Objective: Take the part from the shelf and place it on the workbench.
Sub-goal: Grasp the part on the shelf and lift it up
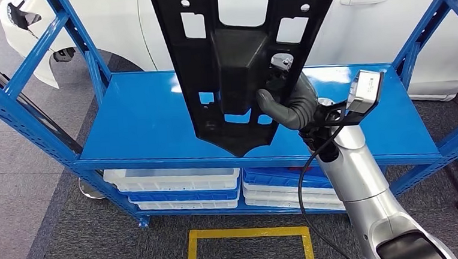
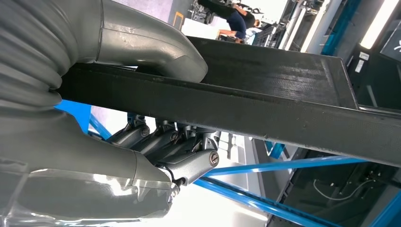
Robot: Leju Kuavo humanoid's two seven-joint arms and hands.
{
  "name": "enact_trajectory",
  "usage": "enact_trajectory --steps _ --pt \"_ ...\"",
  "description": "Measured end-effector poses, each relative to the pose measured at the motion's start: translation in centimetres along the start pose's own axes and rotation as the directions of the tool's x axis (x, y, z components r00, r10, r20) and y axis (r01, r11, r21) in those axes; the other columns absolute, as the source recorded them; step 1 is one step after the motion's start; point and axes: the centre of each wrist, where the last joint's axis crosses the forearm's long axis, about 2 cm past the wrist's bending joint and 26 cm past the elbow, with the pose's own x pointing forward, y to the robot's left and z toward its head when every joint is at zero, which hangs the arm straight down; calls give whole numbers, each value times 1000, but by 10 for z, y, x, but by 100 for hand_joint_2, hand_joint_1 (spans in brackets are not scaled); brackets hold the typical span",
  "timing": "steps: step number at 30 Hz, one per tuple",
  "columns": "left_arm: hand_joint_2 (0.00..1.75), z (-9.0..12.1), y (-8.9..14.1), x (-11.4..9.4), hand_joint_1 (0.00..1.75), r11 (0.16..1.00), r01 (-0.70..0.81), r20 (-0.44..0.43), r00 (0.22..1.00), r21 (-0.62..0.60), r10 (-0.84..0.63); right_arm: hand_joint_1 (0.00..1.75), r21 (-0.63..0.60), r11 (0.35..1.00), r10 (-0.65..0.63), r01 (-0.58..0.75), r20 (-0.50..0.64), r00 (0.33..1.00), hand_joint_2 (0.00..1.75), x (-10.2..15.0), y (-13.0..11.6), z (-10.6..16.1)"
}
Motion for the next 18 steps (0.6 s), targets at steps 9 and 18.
enact_trajectory --steps 9,18 --pt "175 0 1 0 0 999 23 -36 999 27 -22 143 -8 1000 -9 9 -1 1000 175 -4 1 3" --pt "175 0 1 1 0 999 33 -46 998 25 -32 143 -22 1000 -15 15 -8 1000 175 -7 4 8"
